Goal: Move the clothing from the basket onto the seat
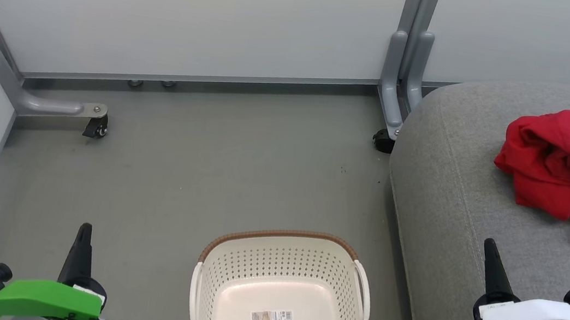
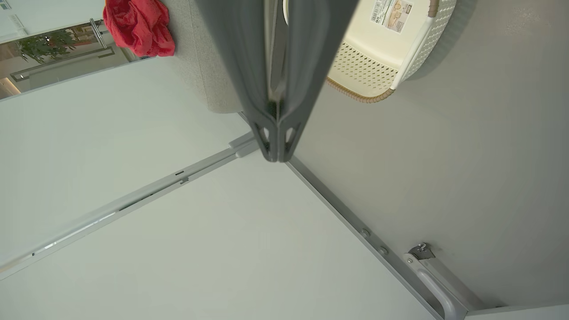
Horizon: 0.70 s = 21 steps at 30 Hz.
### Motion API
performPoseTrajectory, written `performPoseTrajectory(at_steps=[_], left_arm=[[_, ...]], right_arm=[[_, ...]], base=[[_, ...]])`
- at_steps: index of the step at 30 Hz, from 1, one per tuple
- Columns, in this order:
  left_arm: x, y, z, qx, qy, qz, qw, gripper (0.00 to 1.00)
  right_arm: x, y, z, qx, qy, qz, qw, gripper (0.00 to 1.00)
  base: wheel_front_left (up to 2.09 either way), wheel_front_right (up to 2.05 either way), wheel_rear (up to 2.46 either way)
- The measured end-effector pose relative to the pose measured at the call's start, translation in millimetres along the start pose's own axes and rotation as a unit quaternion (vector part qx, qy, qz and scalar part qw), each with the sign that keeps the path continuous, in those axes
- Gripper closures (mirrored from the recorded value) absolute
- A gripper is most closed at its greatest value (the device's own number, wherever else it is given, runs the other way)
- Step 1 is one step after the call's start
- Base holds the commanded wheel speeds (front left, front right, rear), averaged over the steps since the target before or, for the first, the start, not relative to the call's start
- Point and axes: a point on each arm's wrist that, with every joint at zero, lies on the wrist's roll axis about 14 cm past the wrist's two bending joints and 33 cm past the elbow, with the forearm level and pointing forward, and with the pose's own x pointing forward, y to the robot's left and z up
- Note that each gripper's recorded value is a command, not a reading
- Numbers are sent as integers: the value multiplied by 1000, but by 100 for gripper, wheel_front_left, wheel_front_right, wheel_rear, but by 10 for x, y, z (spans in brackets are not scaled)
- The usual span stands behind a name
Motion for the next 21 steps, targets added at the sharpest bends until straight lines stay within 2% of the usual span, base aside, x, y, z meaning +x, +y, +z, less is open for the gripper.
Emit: performPoseTrajectory(at_steps=[21], left_arm=[[113,-81,32,-106,8,-12,994,100]], right_arm=[[32,-55,68,102,-1,-9,995,100]], base=[[0,0,0]])
